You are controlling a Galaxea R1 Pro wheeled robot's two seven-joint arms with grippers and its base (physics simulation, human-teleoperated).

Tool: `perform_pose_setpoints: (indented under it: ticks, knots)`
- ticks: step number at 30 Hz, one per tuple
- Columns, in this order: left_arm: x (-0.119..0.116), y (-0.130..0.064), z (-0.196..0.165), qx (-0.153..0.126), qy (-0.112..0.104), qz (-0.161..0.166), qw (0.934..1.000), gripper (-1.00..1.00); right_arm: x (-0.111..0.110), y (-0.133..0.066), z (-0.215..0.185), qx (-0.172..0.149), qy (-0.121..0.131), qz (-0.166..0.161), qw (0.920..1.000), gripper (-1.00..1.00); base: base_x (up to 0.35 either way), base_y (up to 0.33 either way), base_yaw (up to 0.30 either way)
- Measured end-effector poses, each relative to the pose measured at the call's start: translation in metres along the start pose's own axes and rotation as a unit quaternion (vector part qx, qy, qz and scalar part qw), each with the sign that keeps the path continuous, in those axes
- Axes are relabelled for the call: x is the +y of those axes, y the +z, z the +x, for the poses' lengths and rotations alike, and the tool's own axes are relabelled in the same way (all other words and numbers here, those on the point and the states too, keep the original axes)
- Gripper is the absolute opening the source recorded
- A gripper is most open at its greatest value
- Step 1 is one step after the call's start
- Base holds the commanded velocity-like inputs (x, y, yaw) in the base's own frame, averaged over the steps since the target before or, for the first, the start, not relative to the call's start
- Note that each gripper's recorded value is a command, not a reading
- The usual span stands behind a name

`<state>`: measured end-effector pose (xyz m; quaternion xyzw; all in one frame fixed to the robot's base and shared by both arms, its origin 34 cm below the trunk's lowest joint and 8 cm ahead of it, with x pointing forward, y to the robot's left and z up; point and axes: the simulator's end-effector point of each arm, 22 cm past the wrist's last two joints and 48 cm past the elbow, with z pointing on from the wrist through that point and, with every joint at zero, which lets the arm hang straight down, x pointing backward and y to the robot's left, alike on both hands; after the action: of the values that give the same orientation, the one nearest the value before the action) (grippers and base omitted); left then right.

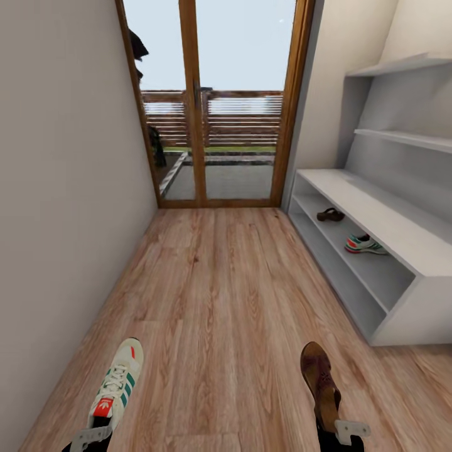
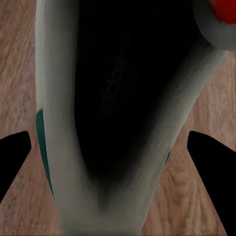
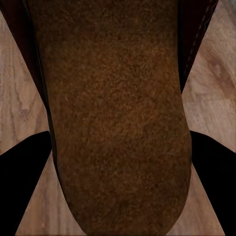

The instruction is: Pick up the two gym shoes and the two sandals from the corridor floor and place them onto the hallstand (shoe rack) in the corridor, making sure they are on the rack and not on the floor. Arrange them so the two gym shoes are next to each other and the two sandals are next to each other.

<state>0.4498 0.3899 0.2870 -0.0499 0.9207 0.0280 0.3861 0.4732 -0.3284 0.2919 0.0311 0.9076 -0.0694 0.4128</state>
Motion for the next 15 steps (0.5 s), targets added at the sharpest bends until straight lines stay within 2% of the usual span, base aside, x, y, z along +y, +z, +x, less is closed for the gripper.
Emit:
perform_pose_setpoints:
  ticks: [15]
  knots:
    - [-0.0001, 0.0000, 0.0000, 0.000, 0.000, 0.000, 1.0000, -1.00, 0.0006, -0.0005, 0.0019, 0.002, 0.000, -0.001, 1.0000, -1.00, 0.334, 0.083, 0.000]
